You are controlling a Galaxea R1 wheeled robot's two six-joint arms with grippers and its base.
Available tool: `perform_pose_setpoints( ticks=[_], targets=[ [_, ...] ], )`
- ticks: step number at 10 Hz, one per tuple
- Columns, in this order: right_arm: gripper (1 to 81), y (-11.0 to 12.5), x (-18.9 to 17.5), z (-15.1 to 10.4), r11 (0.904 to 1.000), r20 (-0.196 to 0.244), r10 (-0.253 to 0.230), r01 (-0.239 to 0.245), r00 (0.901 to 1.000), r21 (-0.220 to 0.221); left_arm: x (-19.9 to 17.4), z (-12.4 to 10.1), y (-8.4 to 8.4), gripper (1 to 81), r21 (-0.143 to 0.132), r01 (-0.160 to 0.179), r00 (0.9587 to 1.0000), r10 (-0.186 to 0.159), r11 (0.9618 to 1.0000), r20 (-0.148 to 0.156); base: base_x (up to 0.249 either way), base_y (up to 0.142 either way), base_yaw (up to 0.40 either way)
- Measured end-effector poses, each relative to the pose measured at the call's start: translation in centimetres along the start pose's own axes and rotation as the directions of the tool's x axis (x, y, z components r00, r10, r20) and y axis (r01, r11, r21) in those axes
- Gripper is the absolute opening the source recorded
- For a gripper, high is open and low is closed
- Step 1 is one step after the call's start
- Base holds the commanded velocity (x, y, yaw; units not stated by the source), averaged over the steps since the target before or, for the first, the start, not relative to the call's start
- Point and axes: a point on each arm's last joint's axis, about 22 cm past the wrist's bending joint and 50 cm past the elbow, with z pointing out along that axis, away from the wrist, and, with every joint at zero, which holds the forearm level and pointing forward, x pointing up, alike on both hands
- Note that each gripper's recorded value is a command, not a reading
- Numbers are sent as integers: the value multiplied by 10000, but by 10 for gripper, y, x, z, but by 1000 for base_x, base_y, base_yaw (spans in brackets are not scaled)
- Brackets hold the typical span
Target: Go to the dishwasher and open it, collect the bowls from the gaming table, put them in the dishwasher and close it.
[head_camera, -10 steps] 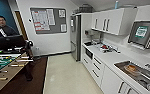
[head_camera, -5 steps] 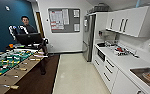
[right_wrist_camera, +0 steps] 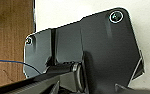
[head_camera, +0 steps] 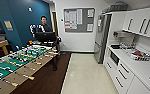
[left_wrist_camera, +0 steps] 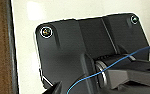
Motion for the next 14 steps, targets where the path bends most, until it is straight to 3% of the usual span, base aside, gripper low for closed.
perform_pose_setpoints(
  ticks=[14],
  targets=[
    [811,-4,1,1,9993,-4,-366,366,9993,79,-2,0,-2,811,38,-3,10000,3,10000,27,0,0,365]
  ],
)
